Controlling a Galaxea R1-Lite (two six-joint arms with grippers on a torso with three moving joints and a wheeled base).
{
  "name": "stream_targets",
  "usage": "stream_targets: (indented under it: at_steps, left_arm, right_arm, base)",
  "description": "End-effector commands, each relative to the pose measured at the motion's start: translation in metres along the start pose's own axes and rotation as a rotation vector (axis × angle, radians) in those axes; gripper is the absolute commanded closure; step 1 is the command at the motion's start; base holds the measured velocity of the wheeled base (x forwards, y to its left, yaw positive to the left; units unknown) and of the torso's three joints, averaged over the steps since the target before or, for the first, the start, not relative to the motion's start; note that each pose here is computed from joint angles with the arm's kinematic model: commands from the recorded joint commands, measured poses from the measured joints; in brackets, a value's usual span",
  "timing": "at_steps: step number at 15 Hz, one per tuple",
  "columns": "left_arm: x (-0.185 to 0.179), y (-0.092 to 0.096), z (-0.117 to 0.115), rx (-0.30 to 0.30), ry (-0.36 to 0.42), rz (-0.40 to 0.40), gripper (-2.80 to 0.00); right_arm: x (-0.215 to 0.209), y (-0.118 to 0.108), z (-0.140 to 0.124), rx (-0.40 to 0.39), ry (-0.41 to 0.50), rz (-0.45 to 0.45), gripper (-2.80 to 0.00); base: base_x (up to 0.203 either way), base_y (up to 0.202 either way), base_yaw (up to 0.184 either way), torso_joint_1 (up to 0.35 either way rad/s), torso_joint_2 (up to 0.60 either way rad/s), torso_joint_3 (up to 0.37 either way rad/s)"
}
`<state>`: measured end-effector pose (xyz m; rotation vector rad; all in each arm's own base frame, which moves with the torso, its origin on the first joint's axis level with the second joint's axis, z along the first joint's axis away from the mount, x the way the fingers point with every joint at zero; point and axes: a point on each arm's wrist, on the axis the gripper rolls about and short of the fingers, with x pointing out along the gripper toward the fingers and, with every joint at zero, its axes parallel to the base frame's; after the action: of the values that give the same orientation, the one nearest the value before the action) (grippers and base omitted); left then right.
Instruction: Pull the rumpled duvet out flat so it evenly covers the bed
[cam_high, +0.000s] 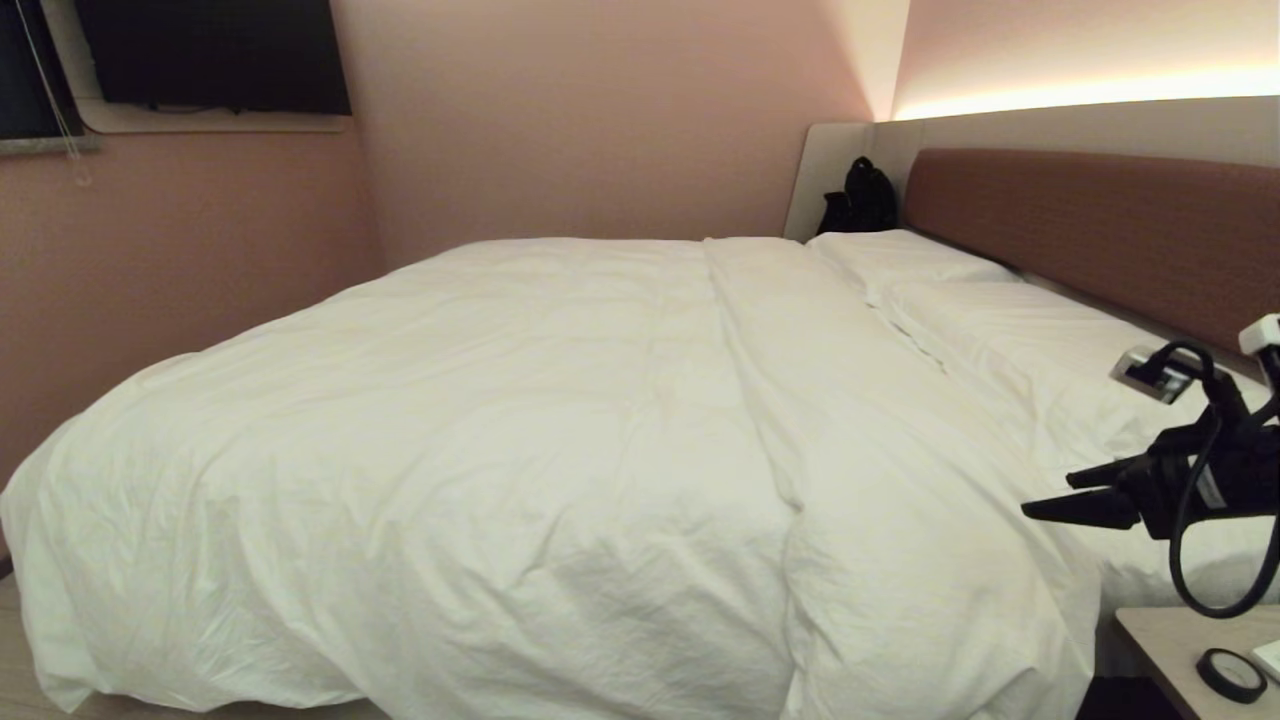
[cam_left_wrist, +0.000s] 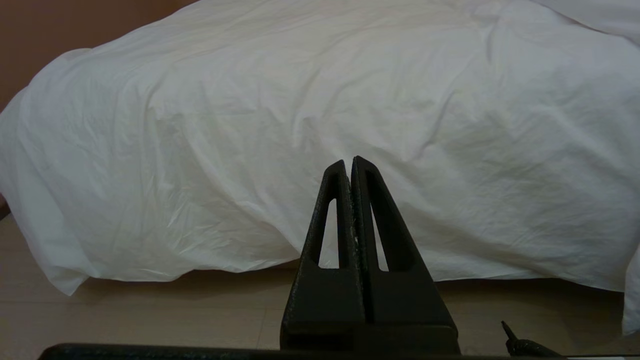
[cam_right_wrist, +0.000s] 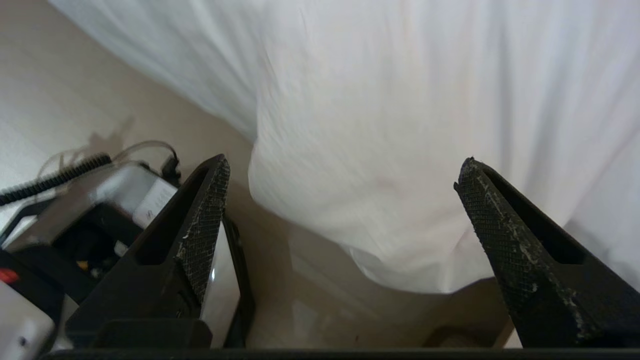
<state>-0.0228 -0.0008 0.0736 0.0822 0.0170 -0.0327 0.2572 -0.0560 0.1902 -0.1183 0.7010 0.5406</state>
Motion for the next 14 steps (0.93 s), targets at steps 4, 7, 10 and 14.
stream_targets:
  at_steps: [4, 7, 10, 14]
  left_arm:
    - [0.000, 0.000, 0.000, 0.000, 0.000, 0.000, 0.00]
    - [0.000, 0.000, 0.000, 0.000, 0.000, 0.000, 0.00]
    - [0.000, 0.000, 0.000, 0.000, 0.000, 0.001, 0.00]
    - [0.000, 0.000, 0.000, 0.000, 0.000, 0.000, 0.00]
  right_arm:
    - [-0.030, 0.049, 0.037, 0.668, -0.104, -0.444, -2.80]
    - [-0.035, 0.058, 0.037, 0.705, -0.135, -0.583, 0.00]
    - [-0.059, 0.071, 0.040, 0.673, -0.227, -0.590, 0.00]
    - [-0.104, 0.096, 0.040, 0.621, -0.376, -0.626, 0.00]
  base:
    - [0.000, 0.000, 0.000, 0.000, 0.00, 0.000]
    - [0.000, 0.000, 0.000, 0.000, 0.00, 0.000]
    - [0.000, 0.000, 0.000, 0.000, 0.00, 0.000]
    - [0.000, 0.000, 0.000, 0.000, 0.00, 0.000]
